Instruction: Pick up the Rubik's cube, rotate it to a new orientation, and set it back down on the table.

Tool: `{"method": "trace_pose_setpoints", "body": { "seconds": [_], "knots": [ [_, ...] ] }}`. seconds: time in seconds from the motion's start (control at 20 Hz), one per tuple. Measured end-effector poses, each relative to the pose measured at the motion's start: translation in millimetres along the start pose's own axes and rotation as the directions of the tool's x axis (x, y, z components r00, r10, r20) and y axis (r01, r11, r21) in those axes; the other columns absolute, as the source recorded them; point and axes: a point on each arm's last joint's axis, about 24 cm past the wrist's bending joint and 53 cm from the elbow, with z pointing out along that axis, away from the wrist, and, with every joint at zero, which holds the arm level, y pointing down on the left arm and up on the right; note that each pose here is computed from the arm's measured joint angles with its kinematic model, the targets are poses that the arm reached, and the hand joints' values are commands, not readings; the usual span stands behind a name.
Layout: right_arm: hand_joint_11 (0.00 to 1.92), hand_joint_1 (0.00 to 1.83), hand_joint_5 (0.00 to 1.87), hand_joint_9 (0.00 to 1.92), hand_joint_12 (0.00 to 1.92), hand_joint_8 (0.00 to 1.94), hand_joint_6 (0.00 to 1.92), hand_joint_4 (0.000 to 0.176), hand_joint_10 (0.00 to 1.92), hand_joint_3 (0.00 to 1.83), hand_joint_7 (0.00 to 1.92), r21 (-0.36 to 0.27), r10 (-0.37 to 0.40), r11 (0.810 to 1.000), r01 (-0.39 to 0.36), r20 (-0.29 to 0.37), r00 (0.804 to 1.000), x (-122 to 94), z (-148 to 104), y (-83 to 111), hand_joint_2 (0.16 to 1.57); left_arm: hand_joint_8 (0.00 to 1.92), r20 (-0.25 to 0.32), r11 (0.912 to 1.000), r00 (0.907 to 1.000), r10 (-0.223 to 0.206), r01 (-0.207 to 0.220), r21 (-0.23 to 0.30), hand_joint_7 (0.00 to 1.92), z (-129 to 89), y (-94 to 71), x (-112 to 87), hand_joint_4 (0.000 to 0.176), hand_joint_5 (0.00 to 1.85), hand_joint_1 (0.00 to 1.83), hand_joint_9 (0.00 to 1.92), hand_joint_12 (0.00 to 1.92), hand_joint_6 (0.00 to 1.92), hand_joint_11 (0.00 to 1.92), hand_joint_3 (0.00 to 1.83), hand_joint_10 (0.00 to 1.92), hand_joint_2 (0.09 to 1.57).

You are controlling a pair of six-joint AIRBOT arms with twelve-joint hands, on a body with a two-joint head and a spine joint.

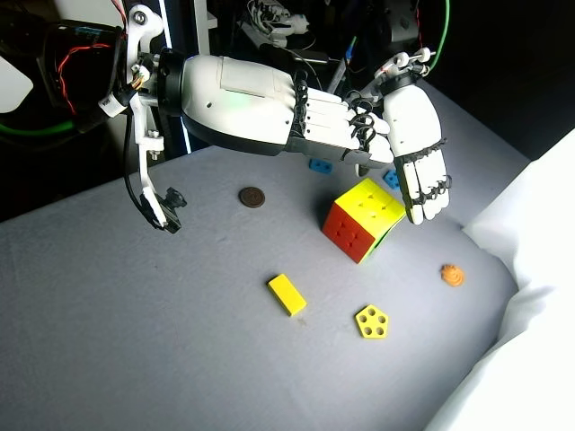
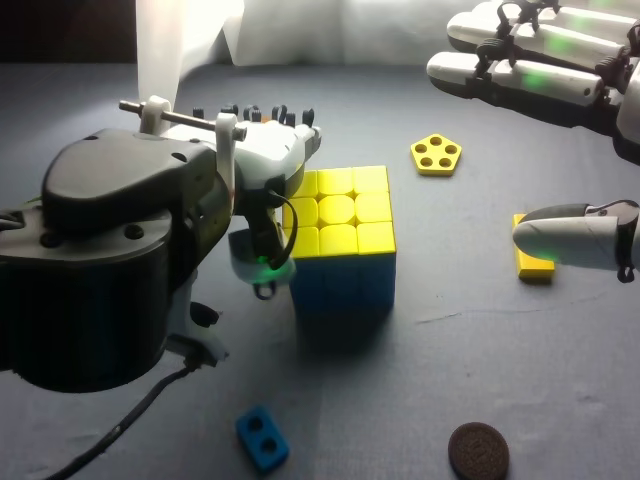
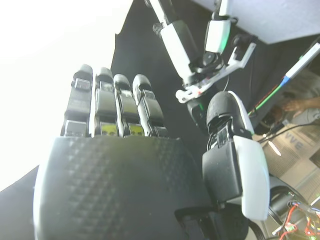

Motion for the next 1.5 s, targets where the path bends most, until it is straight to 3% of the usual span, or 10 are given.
{"method": "trace_pose_setpoints", "body": {
  "seconds": [0.1, 0.15, 0.35, 0.6, 0.75, 0.85, 0.9, 0.95, 1.1, 1.5],
  "knots": [
    [0.00, 0.08, 0.02, 0.03, 0.00, 0.01, 0.00, 0.000, 0.01, 0.00, 0.07, 0.000, -0.003, 1.000, 0.003, 0.000, 1.000, 0, 0, 0.0, 1.26, 0.00, -0.001, 0.9999, 1.0000, -0.006, 0.006, -0.011, 0.00, 3, 0.8, 1.4, 0.000, 0.00, 1.28, 0.00, 0.04, 0.00, 0.02, 0.00, 0.00, 1.05],
    [0.00, 0.06, 0.02, 0.02, 0.00, 0.00, 0.00, 0.000, 0.00, 0.00, 0.06, 0.000, -0.011, 1.000, 0.011, 0.000, 1.000, 0, 0, -0.1, 1.26, 0.00, -0.001, 0.9999, 1.0000, -0.006, 0.006, -0.013, 0.00, 3, 0.5, 2.1, 0.001, 0.00, 1.26, 0.00, 0.15, 0.00, 0.00, 0.00, 0.00, 1.05],
    [0.00, 0.04, 0.00, 0.03, 0.00, 0.00, 0.00, 0.000, 0.00, 0.00, 0.04, 0.004, -0.011, 1.000, 0.011, -0.007, 1.000, 2, 0, -0.9, 1.25, 0.00, 0.000, 0.9996, 0.9999, -0.011, 0.011, -0.025, 0.00, 8, 1.4, 2.3, 0.000, 0.00, 1.21, 0.00, 0.18, 0.00, 0.00, 0.00, 0.00, 1.05],
    [0.00, 0.12, 0.08, 0.07, 0.00, 0.02, 0.03, 0.000, 0.01, 0.00, 0.12, 0.004, -0.012, 1.000, 0.012, -0.007, 1.000, 2, 0, -1.0, 1.23, 0.00, -0.011, 0.9991, 0.9997, -0.021, 0.021, -0.037, 0.02, 14, 0.3, 7.5, 0.005, 0.00, 1.34, 0.05, 0.21, 0.00, 0.00, 0.00, 0.01, 1.07],
    [0.01, 0.03, 0.03, 0.08, 0.01, 0.00, 0.00, 0.000, 0.02, 0.00, 0.09, 0.004, -0.014, 1.000, 0.014, -0.008, 1.000, 2, 0, -1.0, 1.23, 0.00, -0.020, 0.9990, 0.9994, -0.027, 0.027, -0.035, 0.00, 18, -3.9, 12.5, 0.000, 0.00, 1.14, 0.00, 0.19, 0.00, 0.00, 0.01, 0.00, 1.09],
    [0.00, 0.11, 0.07, 0.06, 0.00, 0.00, 0.02, 0.000, 0.01, 0.00, 0.10, 0.004, -0.014, 1.000, 0.014, -0.007, 1.000, 2, 0, -0.9, 1.22, 0.00, -0.020, 0.9987, 0.9993, -0.033, 0.032, -0.040, 0.00, 20, -3.8, 13.5, 0.000, 0.00, 1.27, 0.00, 0.27, 0.00, 0.00, 0.00, 0.00, 1.10],
    [0.00, 0.18, 0.10, 0.08, 0.00, 0.00, 0.03, 0.000, 0.01, 0.00, 0.10, 0.005, -0.014, 1.000, 0.014, -0.008, 1.000, 2, 0, -1.1, 1.21, 0.00, -0.021, 0.9987, 0.9992, -0.033, 0.033, -0.040, 0.00, 21, -5.0, 14.7, 0.000, 0.00, 1.29, 0.00, 0.24, 0.00, 0.00, 0.00, 0.00, 1.09],
    [0.02, 0.20, 0.11, 0.09, 0.01, 0.01, 0.03, 0.000, 0.02, 0.00, 0.11, 0.004, -0.014, 1.000, 0.014, -0.007, 1.000, 2, 0, -0.9, 1.20, 0.00, -0.027, 0.9987, 0.9990, -0.036, 0.035, -0.036, 0.00, 21, -6.9, 17.0, 0.000, 0.00, 1.21, 0.00, 0.17, 0.00, 0.00, 0.00, 0.00, 1.06],
    [0.00, 0.08, 0.05, 0.05, 0.00, 0.00, 0.00, 0.000, 0.01, 0.00, 0.07, 0.005, -0.014, 1.000, 0.014, -0.008, 1.000, 2, 0, -1.1, 1.22, 0.00, -0.029, 0.9987, 0.9989, -0.036, 0.034, -0.036, 0.00, 21, -6.7, 18.2, 0.000, 0.00, 1.13, 0.00, 0.01, 0.00, 0.00, 0.00, 0.00, 1.04],
    [0.00, 0.04, 0.00, 0.01, 0.00, 0.00, 0.00, 0.000, 0.00, 0.00, 0.02, 0.004, -0.015, 1.000, 0.015, -0.008, 1.000, 2, 0, -1.0, 1.24, 0.00, -0.020, 0.9965, 0.9985, -0.050, 0.049, -0.068, 0.00, 18, -1.5, 15.8, 0.000, 0.00, 1.11, 0.00, 0.00, 0.00, 0.00, 0.00, 0.00, 1.05]
  ]
}}
